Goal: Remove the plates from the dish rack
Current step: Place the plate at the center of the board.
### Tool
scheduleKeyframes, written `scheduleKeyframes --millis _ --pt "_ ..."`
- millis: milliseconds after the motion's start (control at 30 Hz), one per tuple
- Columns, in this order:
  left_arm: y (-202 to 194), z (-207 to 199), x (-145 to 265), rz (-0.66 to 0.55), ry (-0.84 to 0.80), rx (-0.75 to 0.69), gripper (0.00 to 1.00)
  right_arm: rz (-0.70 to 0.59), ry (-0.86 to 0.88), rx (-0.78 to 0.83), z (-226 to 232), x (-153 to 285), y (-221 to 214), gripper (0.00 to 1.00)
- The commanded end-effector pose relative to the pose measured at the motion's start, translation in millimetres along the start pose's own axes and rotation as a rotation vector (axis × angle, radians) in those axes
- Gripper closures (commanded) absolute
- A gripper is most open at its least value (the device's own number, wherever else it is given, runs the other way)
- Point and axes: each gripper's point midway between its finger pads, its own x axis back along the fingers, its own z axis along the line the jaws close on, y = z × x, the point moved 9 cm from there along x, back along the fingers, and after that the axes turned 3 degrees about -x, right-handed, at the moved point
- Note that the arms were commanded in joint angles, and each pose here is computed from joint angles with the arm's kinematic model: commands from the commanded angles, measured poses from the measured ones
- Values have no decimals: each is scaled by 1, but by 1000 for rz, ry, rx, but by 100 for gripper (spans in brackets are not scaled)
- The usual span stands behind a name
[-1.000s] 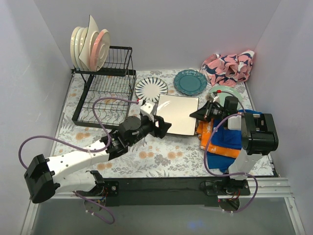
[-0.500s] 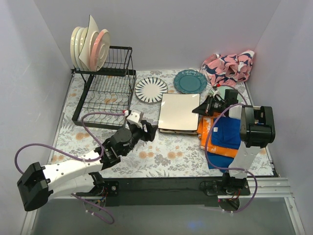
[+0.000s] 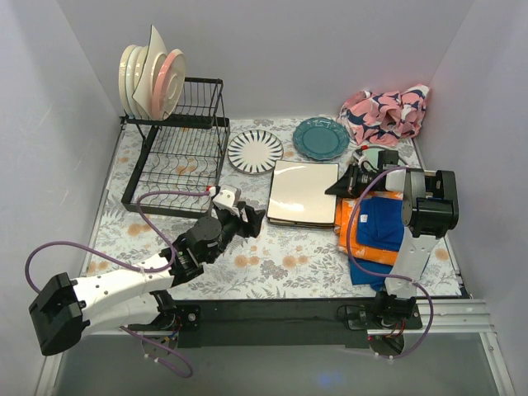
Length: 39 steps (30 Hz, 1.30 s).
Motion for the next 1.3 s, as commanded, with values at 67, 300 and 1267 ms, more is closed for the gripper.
scheduleKeyframes --millis 67,300,1267 --pt "6 -1 0 -22 -6 -2 37 24 0 76 -1 1 8 99" --pt "4 -1 1 -17 -8 -4 37 32 -128 52 -10 1 14 73" --pt "2 -3 -3 1 -12 -11 37 -51 -484 100 1 16 17 62"
